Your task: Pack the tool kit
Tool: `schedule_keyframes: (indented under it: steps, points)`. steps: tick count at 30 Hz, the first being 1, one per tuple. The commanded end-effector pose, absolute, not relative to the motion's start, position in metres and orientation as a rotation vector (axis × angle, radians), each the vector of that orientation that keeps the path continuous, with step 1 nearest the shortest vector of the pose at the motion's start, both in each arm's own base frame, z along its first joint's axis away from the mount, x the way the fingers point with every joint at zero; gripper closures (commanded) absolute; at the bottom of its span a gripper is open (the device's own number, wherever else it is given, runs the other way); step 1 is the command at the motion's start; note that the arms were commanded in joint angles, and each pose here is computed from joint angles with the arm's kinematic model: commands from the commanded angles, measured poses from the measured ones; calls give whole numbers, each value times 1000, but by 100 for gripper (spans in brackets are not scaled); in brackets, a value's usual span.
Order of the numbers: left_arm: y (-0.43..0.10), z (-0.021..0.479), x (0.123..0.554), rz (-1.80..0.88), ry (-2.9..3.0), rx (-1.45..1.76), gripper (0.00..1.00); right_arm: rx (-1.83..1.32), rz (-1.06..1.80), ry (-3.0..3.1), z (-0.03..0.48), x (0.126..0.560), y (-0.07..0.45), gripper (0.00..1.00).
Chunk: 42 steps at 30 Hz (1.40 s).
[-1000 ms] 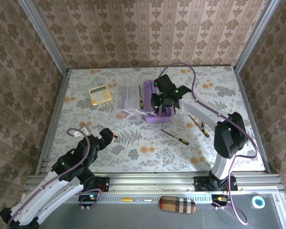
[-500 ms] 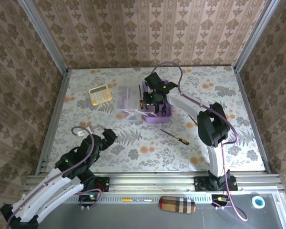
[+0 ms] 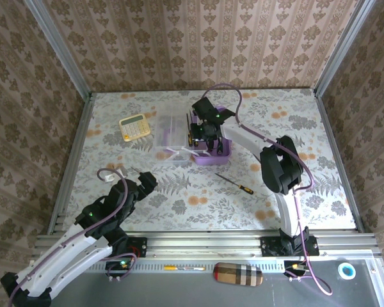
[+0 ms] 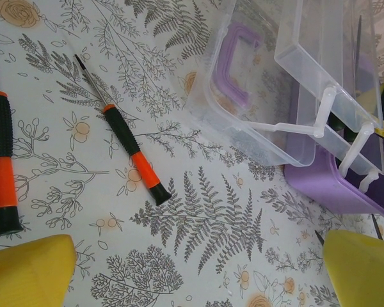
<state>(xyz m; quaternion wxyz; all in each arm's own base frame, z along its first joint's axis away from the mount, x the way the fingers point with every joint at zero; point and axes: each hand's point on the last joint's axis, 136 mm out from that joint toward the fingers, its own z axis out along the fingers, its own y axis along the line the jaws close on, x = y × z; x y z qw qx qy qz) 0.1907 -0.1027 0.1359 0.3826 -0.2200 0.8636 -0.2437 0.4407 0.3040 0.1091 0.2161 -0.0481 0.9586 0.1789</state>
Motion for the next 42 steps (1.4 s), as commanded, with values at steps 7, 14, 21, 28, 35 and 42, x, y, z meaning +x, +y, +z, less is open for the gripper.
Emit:
schedule_keyframes:
  steps: [7,14,21,28,35,42]
  points:
    - [-103,136,191,-618,2211,-545,0,-139,542,2694,105,441,316,73]
    - [-104,137,192,-623,2208,-546,0,-147,573,2676,115,442,318,70]
    - [-107,139,191,-635,2217,-542,0,-155,593,2622,143,438,314,69]
    - [-111,140,193,-648,2220,-530,0,-169,585,2527,185,430,300,68]
    - [-131,142,199,-715,2227,-466,0,-178,532,2485,199,400,269,66]
    - [-167,140,208,-832,2242,-333,0,-106,366,2481,185,347,195,47]
